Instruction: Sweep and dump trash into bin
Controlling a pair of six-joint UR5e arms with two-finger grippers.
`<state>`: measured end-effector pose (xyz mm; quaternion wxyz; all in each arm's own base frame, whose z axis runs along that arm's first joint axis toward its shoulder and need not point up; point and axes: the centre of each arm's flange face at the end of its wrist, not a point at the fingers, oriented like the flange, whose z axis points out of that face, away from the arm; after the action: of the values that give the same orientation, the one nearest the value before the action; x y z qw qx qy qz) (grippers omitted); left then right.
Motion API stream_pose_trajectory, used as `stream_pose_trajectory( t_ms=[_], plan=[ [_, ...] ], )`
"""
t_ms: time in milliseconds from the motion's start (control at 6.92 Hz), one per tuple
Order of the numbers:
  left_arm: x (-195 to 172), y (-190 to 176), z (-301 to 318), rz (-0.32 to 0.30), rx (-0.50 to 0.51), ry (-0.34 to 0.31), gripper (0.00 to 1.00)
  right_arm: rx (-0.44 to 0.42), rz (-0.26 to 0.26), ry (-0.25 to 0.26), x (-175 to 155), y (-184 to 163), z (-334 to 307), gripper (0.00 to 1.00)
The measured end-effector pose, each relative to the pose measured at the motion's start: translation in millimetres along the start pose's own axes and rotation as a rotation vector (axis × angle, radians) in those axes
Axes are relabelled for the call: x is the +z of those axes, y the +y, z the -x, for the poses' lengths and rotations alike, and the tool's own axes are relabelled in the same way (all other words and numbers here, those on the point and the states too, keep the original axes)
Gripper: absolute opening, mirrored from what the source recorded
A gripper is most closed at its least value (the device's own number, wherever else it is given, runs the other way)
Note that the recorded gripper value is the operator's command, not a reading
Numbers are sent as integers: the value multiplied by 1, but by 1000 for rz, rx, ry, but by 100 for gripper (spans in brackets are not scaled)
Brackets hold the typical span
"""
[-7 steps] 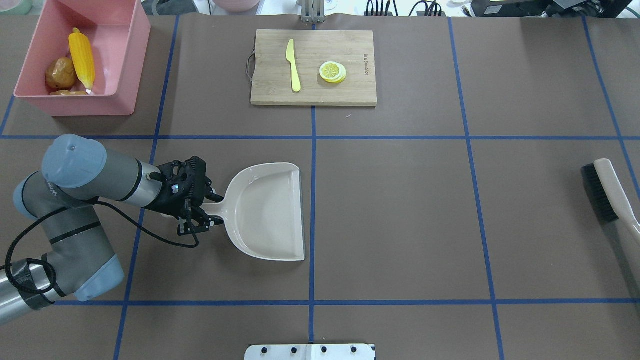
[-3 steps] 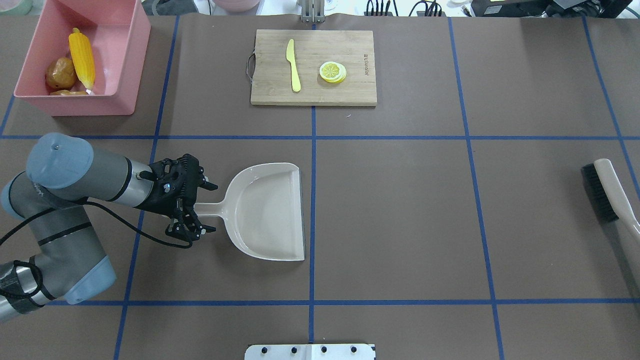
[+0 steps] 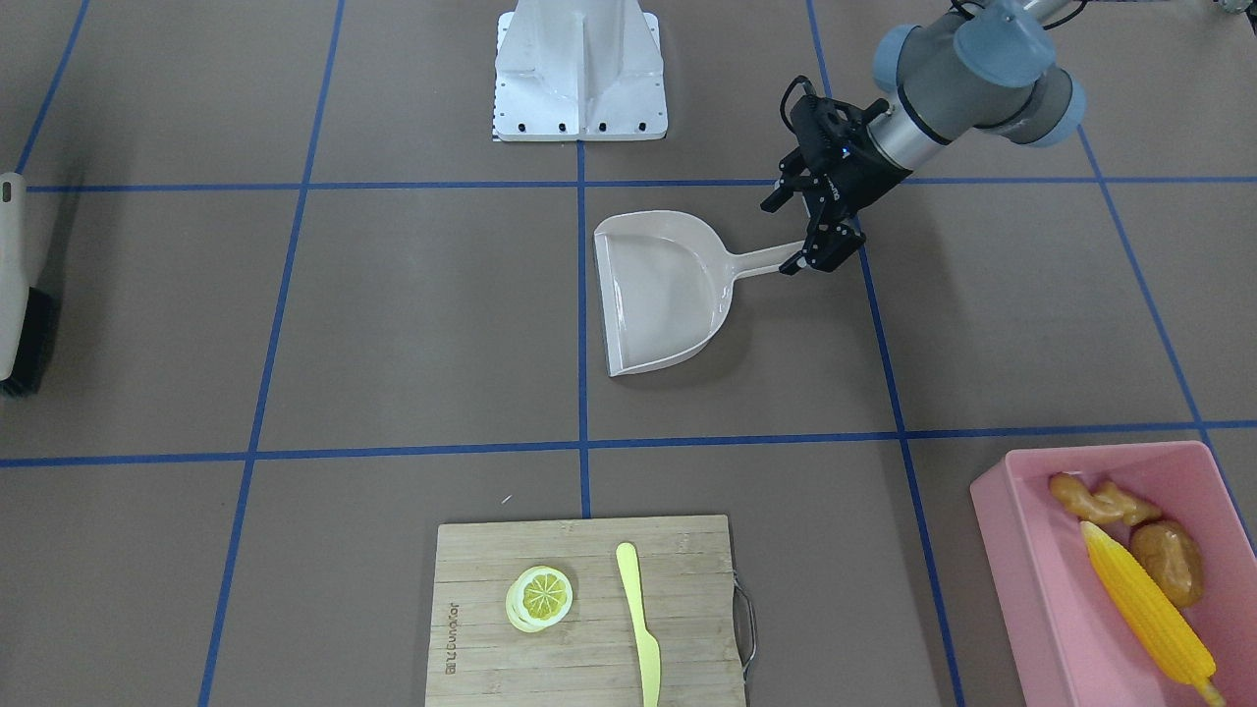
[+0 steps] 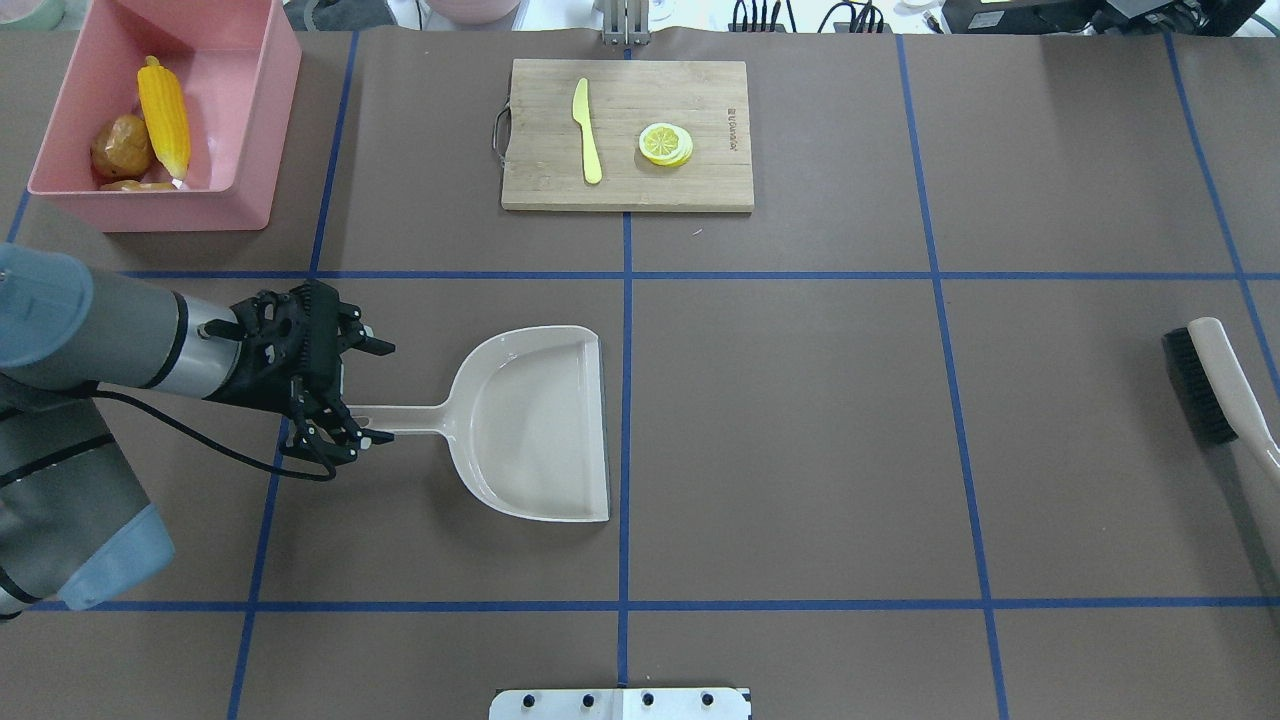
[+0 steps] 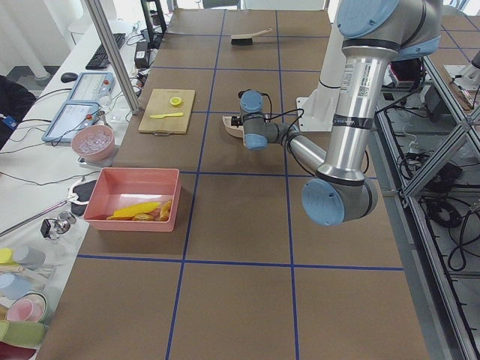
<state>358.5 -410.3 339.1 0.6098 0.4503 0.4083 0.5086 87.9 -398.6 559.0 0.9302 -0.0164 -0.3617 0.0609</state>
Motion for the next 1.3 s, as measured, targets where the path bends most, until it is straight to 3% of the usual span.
stream_pose_trajectory(
  t_ms=[144, 433, 722, 1011, 1300],
  plan=[
    [-19, 4, 27, 34, -37, -70, 98, -2, 0, -1, 0, 0, 0, 100],
    [-58, 12, 80, 105, -102, -274, 98, -7, 1, -1, 1, 0, 0, 100],
    [-78, 30, 108, 183, -268, -378, 98, -8, 4, 2, 2, 1, -1, 100],
    [-93, 63, 110, 213, -590, -386, 98, -6, 7, 4, 3, 1, -3, 100],
    [-126, 106, 109, 244, -896, -268, 98, -6, 5, 4, 2, 1, -2, 100]
  ],
)
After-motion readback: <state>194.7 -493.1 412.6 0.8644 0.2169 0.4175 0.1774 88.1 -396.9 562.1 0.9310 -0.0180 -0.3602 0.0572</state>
